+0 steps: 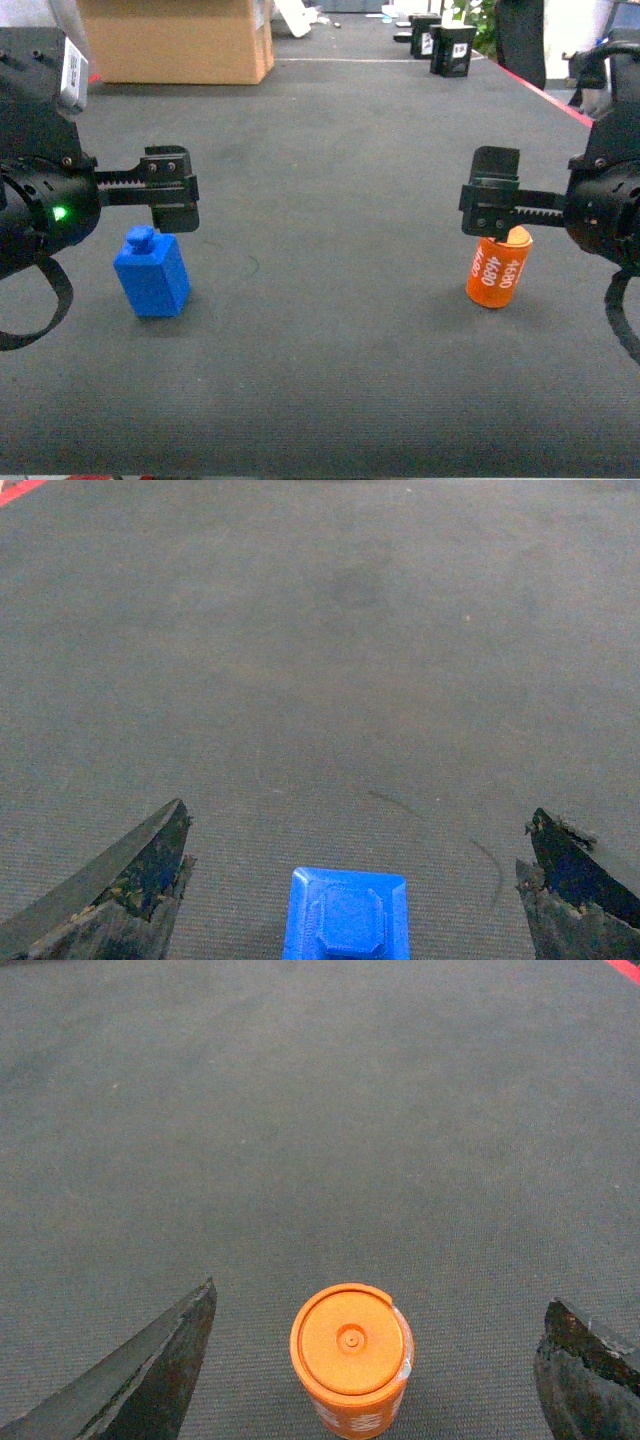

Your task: Sort blue parts and orange caps into right shelf containers

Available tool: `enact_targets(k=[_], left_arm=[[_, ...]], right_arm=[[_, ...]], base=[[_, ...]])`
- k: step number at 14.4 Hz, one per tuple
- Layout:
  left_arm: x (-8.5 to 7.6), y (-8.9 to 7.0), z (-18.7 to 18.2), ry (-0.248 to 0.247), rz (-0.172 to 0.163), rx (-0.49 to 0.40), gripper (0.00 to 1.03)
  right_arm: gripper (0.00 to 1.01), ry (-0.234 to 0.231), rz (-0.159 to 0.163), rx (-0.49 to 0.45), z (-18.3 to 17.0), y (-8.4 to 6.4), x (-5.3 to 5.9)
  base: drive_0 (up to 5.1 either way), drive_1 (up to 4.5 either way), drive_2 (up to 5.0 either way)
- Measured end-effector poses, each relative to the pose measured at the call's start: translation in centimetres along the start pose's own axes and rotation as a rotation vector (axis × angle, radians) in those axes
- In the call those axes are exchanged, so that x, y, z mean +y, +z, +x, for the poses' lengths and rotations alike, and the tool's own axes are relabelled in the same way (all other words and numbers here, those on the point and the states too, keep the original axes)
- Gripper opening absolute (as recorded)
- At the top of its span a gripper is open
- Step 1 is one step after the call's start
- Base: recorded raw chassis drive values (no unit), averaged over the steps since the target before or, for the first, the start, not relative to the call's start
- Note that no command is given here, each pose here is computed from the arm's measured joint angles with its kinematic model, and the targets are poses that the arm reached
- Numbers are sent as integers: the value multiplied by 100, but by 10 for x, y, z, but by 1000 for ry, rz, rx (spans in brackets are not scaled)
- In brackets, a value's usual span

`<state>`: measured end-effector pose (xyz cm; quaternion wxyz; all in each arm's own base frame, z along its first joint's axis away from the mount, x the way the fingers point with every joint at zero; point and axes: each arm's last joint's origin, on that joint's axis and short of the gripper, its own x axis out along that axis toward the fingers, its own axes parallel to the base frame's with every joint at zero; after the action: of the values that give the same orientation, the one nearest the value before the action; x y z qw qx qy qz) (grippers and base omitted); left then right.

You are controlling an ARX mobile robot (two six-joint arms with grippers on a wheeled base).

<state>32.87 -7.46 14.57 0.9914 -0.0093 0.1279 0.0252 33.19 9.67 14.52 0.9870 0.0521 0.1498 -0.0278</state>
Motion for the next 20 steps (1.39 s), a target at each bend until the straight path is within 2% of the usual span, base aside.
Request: enact_targets(k=[3, 10, 15, 20], left_arm=[[-5, -10, 11, -3, 2, 32, 98], [-7, -36, 25, 3, 14, 102, 98], [-3, -54, 36, 28, -2, 151, 98], [0, -67, 44, 46, -23, 193, 98]], right_arm=[[98, 4, 11, 38, 15, -9, 0], [98, 7, -1, 130, 39, -38, 2], [98, -1, -12, 175, 57, -51, 6], [98, -20, -12, 165, 66, -53, 9]], base=[[0, 0, 0], [0, 0, 0], [0, 0, 0], [0, 0, 0]])
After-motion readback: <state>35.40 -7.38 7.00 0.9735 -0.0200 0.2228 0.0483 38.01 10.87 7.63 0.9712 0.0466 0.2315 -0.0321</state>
